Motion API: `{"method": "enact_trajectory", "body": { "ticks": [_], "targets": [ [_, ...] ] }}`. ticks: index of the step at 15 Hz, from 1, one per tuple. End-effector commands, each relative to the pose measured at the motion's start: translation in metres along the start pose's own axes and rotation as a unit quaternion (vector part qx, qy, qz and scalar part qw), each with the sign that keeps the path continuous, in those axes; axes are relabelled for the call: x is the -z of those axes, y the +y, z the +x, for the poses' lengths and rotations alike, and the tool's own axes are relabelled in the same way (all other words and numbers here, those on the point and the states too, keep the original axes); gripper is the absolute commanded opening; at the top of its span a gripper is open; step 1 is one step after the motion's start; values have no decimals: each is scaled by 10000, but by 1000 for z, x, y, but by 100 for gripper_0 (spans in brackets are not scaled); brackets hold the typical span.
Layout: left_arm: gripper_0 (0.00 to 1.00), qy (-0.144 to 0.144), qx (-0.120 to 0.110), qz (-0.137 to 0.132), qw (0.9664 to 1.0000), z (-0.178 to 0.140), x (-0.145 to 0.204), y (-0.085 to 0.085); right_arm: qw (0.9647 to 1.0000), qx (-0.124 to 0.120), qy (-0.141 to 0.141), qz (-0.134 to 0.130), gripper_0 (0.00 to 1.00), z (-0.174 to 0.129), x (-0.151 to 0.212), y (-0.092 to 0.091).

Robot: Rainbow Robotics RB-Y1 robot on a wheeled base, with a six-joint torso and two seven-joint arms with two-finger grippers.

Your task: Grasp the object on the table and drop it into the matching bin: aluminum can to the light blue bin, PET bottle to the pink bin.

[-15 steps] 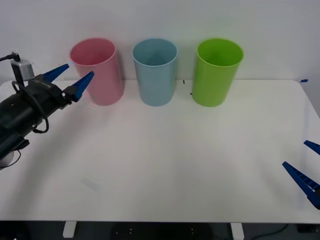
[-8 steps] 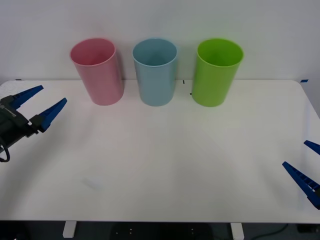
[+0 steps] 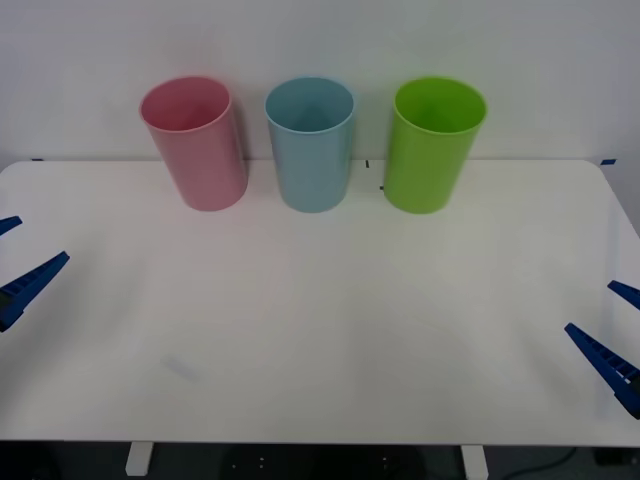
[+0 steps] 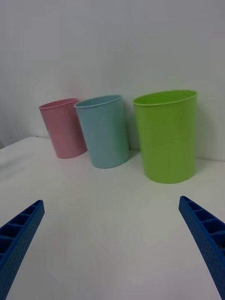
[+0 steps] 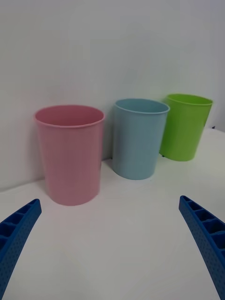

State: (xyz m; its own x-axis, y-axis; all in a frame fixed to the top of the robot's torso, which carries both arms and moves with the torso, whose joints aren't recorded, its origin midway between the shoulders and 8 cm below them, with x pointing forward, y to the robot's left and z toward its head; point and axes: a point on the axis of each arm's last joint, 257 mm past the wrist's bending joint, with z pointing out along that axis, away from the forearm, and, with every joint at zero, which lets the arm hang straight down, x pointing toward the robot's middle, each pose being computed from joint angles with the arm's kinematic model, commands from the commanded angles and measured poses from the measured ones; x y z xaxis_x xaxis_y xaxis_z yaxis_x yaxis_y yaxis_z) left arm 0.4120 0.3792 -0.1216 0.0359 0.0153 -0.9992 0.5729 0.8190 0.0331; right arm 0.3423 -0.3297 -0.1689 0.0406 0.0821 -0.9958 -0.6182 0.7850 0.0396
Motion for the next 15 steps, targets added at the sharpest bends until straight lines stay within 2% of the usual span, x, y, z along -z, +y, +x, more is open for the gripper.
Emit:
{"method": "enact_trajectory", "body": {
  "ticks": [1, 8, 15],
  "targets": [
    [100, 95, -84, -20, 9999, 2, 23, 1, 10000, 0, 0, 0, 100, 0, 0, 0],
    [100, 413, -334, -97, 9985, 18, 63, 0, 10000, 0, 0, 0, 100, 0, 0, 0],
    [100, 456, -280, -121, 9985, 23, 70, -3, 10000, 0, 0, 0, 100, 0, 0, 0]
  ]
}}
